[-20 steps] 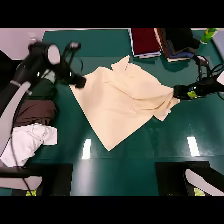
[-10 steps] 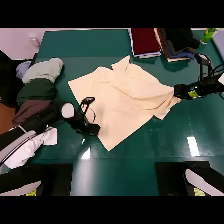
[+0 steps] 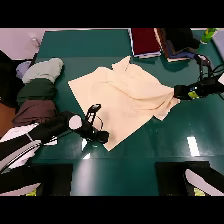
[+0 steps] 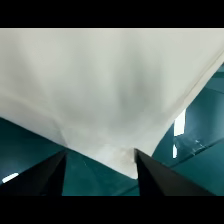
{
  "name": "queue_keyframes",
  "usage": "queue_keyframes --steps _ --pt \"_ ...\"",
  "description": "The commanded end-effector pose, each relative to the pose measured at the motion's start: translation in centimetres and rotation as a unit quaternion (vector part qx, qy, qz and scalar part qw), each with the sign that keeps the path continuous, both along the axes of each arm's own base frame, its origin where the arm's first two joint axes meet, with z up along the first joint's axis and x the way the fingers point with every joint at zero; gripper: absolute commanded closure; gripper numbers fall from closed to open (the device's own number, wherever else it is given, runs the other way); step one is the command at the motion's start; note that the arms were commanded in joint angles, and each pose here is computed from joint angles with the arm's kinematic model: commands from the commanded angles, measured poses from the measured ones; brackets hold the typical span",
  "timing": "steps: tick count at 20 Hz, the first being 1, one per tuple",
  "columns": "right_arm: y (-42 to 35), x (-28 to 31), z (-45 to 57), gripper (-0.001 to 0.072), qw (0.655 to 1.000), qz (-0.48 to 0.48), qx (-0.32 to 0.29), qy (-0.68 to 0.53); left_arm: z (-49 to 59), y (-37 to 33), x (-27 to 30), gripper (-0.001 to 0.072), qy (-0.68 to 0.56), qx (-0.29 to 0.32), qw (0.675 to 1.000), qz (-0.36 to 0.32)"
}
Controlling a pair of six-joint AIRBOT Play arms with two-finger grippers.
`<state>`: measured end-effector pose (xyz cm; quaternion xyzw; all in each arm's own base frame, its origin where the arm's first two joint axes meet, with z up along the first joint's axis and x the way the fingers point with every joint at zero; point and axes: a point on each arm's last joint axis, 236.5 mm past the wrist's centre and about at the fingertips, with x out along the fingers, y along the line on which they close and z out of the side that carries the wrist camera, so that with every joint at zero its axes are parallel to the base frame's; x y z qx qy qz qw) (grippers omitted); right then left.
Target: Fold the shirts.
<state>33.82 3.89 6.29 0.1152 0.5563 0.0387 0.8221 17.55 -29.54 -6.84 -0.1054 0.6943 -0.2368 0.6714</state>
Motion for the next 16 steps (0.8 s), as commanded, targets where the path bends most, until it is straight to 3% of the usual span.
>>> queue_keyframes --steps 1,7,8,9,10,13,16 --pt "1.0 -0.3 -0.1 0.0697 1.000 0.015 0.000 0.004 -0.9 -0.7 -0.7 0.0204 0.022 -0.003 1.000 0.004" --pt "3.5 -0.2 0.2 0.0697 0.999 0.049 0.000 -0.010 -0.9 -1.9 1.6 0.0237 -0.021 -0.024 0.999 0.026" --pt "3.6 -0.2 0.2 0.0697 0.999 0.052 0.000 -0.009 -0.8 -2.1 1.9 0.0367 -0.026 -0.028 0.999 0.031" --pt "3.6 -0.2 0.2 0.0697 0.999 0.051 0.000 -0.009 -0.8 -2.2 2.2 0.0613 -0.033 -0.030 0.999 0.031" --pt "3.6 -0.2 0.2 0.0697 0.999 0.051 0.000 -0.009 -0.7 -2.2 2.5 0.0682 -0.041 -0.033 0.998 0.028" --pt "3.5 -0.2 1.1 0.0697 0.998 0.051 0.000 -0.025 1.0 -1.9 4.0 0.0682 -0.078 -0.026 0.997 0.010" --pt "2.9 0.1 5.7 0.0697 0.994 0.040 0.001 -0.100 9.7 1.4 10.1 0.0683 -0.192 -0.036 0.980 0.036"
